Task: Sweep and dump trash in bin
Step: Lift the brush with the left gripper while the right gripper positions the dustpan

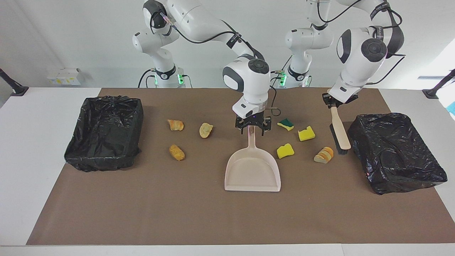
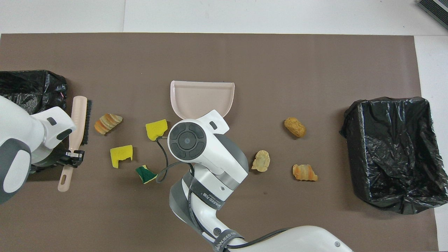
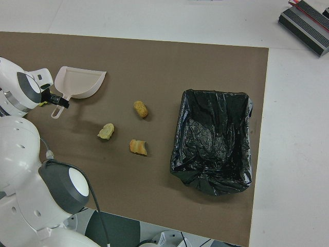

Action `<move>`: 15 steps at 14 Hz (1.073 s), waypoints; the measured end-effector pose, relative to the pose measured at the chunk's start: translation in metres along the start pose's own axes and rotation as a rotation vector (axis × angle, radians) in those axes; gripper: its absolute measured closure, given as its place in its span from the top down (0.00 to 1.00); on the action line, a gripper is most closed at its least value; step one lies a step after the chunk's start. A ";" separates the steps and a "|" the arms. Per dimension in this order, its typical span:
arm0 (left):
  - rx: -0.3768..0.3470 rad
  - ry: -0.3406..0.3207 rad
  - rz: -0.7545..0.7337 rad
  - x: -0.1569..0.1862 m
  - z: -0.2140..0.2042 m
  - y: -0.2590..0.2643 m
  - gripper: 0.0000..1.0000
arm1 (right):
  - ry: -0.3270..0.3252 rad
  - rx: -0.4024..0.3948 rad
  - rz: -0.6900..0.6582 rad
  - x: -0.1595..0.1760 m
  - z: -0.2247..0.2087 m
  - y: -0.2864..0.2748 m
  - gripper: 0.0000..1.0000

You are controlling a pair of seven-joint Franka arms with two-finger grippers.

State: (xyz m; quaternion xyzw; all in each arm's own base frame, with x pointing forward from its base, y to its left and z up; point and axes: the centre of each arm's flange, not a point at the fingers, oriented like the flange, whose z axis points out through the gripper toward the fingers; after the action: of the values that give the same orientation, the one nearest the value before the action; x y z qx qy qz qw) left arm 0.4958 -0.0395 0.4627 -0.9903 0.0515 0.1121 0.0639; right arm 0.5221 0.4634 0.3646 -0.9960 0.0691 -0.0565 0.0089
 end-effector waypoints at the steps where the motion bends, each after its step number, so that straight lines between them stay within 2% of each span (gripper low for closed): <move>1: 0.004 -0.011 0.016 0.009 0.006 -0.005 0.26 | 0.001 -0.009 -0.006 -0.001 0.004 0.000 0.88; 2: 0.004 -0.023 0.025 0.015 0.012 -0.008 0.26 | -0.001 -0.017 -0.010 -0.002 0.009 0.001 0.81; 5: 0.012 -0.036 0.046 0.023 0.020 -0.005 0.26 | -0.009 -0.034 -0.036 -0.007 0.021 0.003 0.77; 6: 0.024 -0.034 0.053 0.025 0.022 -0.004 0.26 | -0.012 -0.038 -0.041 -0.009 0.023 0.003 0.71; 10: 0.041 -0.037 0.071 0.036 0.035 0.000 0.26 | -0.010 -0.039 -0.050 -0.009 0.023 0.003 0.70; 12: 0.041 -0.014 0.074 0.041 0.036 0.001 0.26 | -0.006 -0.038 -0.052 -0.008 0.020 0.004 0.70; 15: 0.038 0.050 0.074 0.053 0.038 0.000 0.26 | -0.005 -0.037 -0.085 -0.008 0.017 0.004 0.33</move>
State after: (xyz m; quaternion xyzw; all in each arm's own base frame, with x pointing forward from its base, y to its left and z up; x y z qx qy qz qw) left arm 0.5388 -0.0388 0.4141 -0.9888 0.0918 0.0887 0.0770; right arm 0.5155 0.4608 0.3469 -0.9981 0.0279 -0.0533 -0.0116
